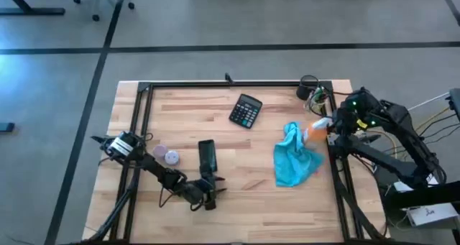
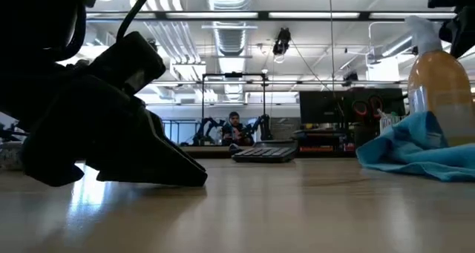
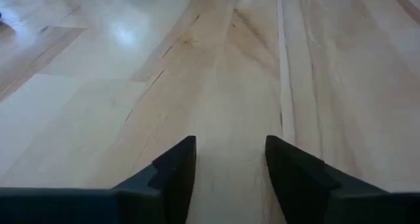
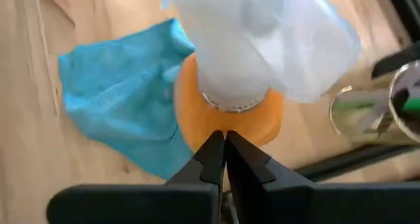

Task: Apply microfiber cloth
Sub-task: Spray the front and back of the cellphone using the spray bottle

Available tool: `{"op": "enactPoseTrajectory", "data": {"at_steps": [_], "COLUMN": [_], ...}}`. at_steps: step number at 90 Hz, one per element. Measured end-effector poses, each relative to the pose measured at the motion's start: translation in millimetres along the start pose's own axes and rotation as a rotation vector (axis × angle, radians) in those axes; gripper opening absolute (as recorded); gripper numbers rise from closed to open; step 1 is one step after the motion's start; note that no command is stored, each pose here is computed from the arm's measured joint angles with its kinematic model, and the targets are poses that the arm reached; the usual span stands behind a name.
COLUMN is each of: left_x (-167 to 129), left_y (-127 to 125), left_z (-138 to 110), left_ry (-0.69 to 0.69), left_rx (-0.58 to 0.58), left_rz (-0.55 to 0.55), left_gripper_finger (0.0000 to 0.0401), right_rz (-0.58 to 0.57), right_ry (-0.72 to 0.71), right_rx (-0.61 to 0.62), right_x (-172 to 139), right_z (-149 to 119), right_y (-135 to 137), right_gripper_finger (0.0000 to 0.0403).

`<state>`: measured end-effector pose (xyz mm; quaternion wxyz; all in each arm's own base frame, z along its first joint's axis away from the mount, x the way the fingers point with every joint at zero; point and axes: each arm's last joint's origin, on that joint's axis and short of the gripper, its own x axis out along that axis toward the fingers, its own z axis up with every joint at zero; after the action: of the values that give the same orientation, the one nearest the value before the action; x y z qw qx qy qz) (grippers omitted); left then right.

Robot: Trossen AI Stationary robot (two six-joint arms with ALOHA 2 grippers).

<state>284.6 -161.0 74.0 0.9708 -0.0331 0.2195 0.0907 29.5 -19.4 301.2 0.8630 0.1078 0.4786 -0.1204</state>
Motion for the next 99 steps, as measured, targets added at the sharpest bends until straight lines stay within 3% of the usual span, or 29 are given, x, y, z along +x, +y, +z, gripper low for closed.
{"op": "enactPoseTrajectory", "data": {"at_steps": [15, 32, 45, 70, 83, 99], "left_x": [0, 0, 0, 0, 0, 0], "left_y": [0, 0, -1, -1, -1, -1], "left_z": [0, 0, 1, 1, 1, 1], "left_ry": [0.0, -0.001, -0.001, -0.001, -0.002, -0.002], "left_rx": [0.0, 0.0, -0.002, -0.011, -0.012, -0.013], "left_rz": [0.001, 0.001, 0.001, -0.001, -0.001, 0.0], "left_gripper_finger": [0.018, 0.0182, 0.0176, 0.0167, 0.017, 0.0179], "right_rz": [-0.057, -0.134, -0.162, -0.169, -0.173, -0.131], "right_ry": [0.038, -0.022, -0.076, -0.097, -0.106, -0.099], "right_rx": [0.047, -0.028, -0.077, -0.101, -0.098, -0.098], "right_x": [-12, -39, -56, -56, -55, -48], "right_z": [5, 17, 23, 30, 33, 34], "right_y": [0, 3, 6, 3, 1, -1], "right_gripper_finger": [0.0, 0.001, 0.0067, 0.0196, 0.0229, 0.0242]}}
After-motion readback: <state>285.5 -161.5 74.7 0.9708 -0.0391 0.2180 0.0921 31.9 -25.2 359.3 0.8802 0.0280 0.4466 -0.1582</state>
